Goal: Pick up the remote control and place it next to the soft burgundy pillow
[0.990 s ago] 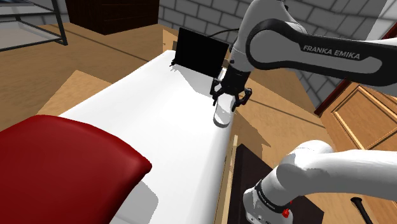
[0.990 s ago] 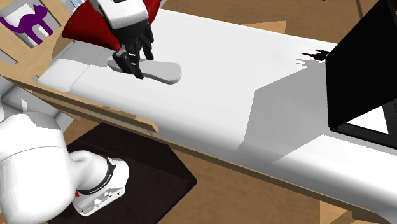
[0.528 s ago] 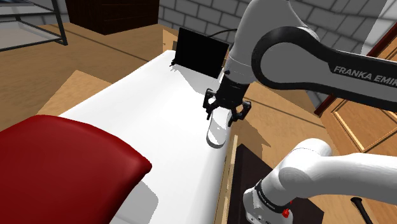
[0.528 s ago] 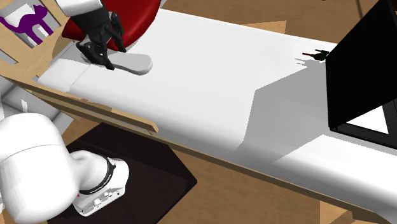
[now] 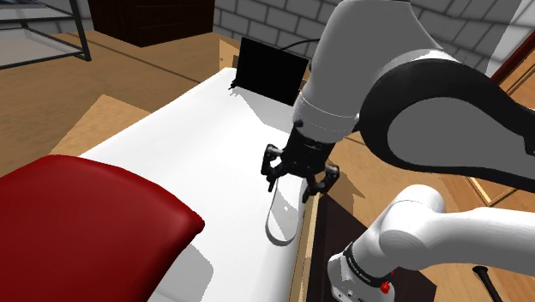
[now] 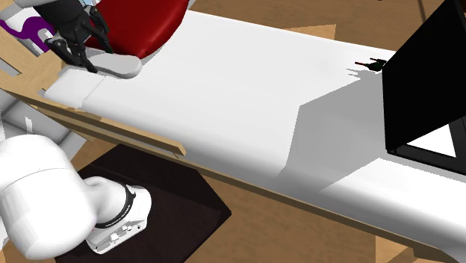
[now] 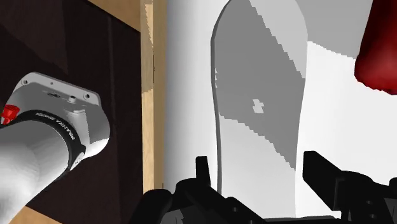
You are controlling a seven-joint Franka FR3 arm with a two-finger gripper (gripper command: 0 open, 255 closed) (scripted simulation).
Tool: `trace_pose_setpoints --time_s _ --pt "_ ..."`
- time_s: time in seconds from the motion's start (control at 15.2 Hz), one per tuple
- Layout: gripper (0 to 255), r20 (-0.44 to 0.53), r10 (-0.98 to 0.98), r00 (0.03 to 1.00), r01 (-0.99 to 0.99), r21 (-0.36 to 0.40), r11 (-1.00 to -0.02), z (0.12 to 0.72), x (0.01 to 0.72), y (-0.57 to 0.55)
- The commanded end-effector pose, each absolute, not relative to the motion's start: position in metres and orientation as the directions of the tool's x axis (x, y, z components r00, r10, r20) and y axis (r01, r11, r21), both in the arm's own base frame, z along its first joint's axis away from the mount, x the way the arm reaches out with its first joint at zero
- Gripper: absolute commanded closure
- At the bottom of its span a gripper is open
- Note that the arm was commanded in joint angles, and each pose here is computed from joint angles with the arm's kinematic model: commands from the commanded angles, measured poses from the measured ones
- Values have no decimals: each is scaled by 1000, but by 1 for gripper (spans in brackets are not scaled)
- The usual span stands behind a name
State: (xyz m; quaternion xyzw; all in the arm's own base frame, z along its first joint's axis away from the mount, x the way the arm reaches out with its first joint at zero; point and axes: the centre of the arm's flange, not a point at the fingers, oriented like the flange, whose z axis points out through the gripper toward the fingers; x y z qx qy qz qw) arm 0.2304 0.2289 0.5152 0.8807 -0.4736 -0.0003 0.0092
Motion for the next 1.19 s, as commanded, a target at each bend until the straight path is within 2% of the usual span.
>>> trace_pose_setpoints --time_s 0.0,1.12 --pt "255 8 -835 550 -835 17 -550 515 216 253" --pt "255 8 -835 550 -835 17 -550 515 105 447"
